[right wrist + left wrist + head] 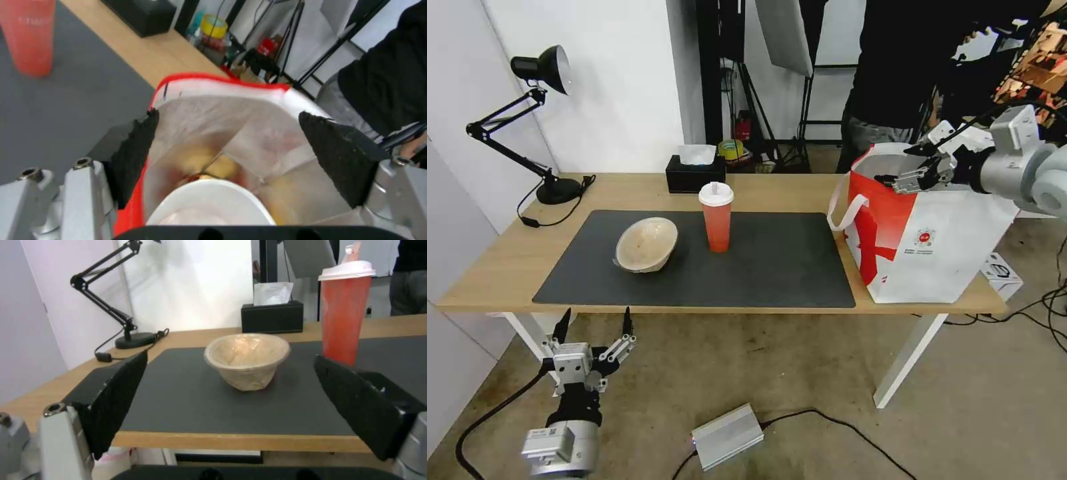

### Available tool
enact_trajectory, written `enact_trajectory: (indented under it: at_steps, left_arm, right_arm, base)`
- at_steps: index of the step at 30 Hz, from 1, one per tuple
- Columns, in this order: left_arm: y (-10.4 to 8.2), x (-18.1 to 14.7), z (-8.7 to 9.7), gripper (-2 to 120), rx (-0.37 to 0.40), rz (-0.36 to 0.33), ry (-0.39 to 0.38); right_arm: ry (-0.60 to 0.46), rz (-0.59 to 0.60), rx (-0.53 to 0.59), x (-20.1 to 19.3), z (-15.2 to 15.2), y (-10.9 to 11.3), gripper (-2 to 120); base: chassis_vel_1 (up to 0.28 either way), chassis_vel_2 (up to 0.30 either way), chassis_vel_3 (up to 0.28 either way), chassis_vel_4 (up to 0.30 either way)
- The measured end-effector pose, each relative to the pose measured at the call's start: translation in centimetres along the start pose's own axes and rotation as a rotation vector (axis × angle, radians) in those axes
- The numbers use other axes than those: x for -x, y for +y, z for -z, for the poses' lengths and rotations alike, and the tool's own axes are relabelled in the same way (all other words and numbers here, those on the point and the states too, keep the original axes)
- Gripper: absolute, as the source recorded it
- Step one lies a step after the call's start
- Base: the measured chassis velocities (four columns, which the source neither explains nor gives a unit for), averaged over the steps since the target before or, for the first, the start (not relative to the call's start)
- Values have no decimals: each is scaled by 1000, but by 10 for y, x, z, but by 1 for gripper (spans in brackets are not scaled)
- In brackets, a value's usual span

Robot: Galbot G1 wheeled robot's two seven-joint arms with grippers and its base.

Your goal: Pick up the trash from the table and place it into the takeout bag.

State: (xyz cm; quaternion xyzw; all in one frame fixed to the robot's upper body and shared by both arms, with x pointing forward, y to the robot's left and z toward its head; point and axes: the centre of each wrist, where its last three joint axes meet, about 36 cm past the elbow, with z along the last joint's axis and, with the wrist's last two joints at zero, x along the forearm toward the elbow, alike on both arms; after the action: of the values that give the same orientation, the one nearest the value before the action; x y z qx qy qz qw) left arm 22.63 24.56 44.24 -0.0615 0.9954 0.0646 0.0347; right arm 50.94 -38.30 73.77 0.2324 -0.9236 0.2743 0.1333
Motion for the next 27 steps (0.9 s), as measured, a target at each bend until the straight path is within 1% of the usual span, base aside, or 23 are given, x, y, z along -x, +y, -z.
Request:
enact_trajectory:
  at_steps: [3,7,11,15,16,17,20,21,25,26,27]
  left_arm:
    - [1,0,0,100,2,1,0]
    - [2,0,1,100,3,3,-1]
    - [2,0,1,100,4,4,-1]
    - [3,0,1,100,5,6,-1]
    - [3,0,1,100,5,6,-1]
    - [3,-1,1,100,5,6,-1]
    - [3,-1,1,100,5,8,0]
    - [3,-1,1,100,5,8,0]
    - [3,0,1,100,4,9,-1]
    - [3,0,1,100,4,9,-1]
    - [3,0,1,100,4,9,-2]
  right_arm:
    - [-34,-11,22,-6,9,-4,84]
    - [-77,-16,51,-10,18,-2,85]
    - [-121,-18,88,-13,27,5,85]
    - [-167,-6,123,-12,38,16,90]
    - [-167,-6,123,-12,38,16,90]
    - [-175,-2,129,-12,40,19,92]
    - [-233,19,169,-11,47,30,97]
    - [-233,19,169,-11,47,30,97]
    - [-318,32,236,-12,57,53,100]
    - [-318,32,236,-12,57,53,100]
    - [-344,38,265,-12,59,66,100]
  base:
    - [0,0,0,0]
    - [0,0,0,0]
    - [0,0,0,0]
    - [0,0,0,0]
    - [0,0,0,0]
    - [0,0,0,0]
    - [0,0,0,0]
    - [0,0,0,0]
    - [0,0,0,0]
    - [0,0,0,0]
    - [0,0,0,0]
